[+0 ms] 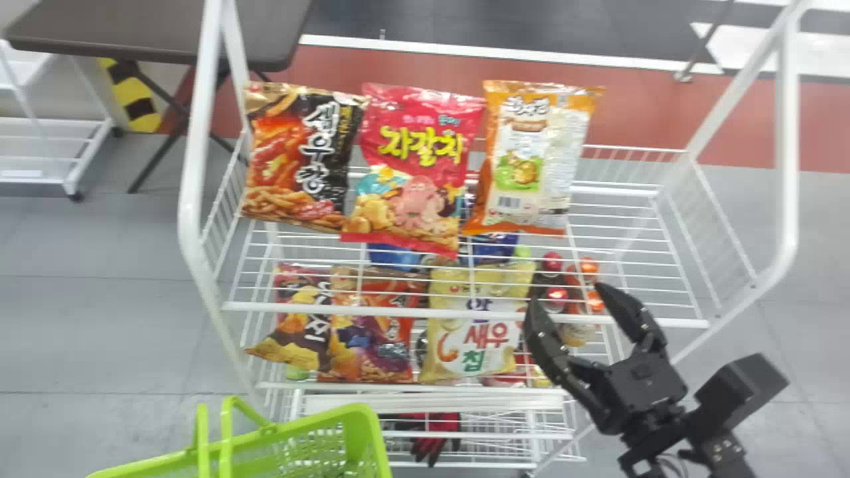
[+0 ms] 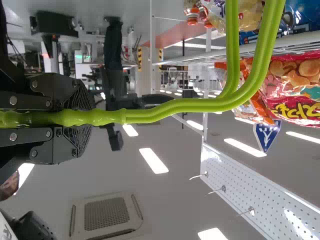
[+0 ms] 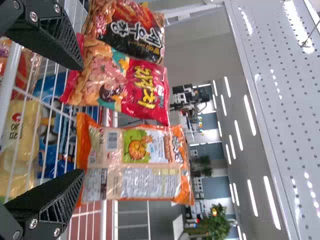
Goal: Hold basket handle with left hand then pick Gkobukchip with right hand and place into basket
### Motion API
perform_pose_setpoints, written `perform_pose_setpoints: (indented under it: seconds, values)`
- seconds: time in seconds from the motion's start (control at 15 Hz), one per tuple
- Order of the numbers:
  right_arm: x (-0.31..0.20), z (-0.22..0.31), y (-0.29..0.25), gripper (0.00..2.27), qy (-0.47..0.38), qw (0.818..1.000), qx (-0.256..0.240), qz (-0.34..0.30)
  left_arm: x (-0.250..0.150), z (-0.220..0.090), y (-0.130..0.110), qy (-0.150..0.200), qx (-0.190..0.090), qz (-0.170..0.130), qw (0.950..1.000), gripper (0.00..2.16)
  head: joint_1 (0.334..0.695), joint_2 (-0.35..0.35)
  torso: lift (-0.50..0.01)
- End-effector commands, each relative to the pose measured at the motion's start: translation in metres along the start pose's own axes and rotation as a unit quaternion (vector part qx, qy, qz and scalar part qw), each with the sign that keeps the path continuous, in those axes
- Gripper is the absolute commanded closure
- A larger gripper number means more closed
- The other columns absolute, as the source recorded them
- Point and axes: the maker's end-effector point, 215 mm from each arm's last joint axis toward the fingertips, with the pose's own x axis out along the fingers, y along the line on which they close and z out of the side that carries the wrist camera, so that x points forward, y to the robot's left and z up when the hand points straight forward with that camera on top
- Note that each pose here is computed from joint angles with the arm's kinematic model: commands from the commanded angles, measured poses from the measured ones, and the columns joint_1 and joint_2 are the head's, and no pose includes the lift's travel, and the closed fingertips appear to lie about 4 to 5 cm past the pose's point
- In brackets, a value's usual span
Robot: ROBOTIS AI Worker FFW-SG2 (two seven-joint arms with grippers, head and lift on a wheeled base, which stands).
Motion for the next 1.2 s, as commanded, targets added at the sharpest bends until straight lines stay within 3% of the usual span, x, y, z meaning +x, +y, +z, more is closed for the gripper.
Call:
perform_pose_setpoints:
  seconds: [0.0,1.13]
  values:
    - [-0.012,-0.009,-0.005,0.08,-0.004,1.0,-0.002,-0.007,0.001,-0.001,0.001,-0.003,-0.003,-0.002,1.0,2.16,0.695,-0.162,0.0]
    - [-0.03,-0.015,-0.004,0.09,-0.012,0.999,0.029,-0.03,0.0,-0.004,0.006,0.001,-0.007,0.008,0.9999,2.16,0.695,-0.221,0.0]
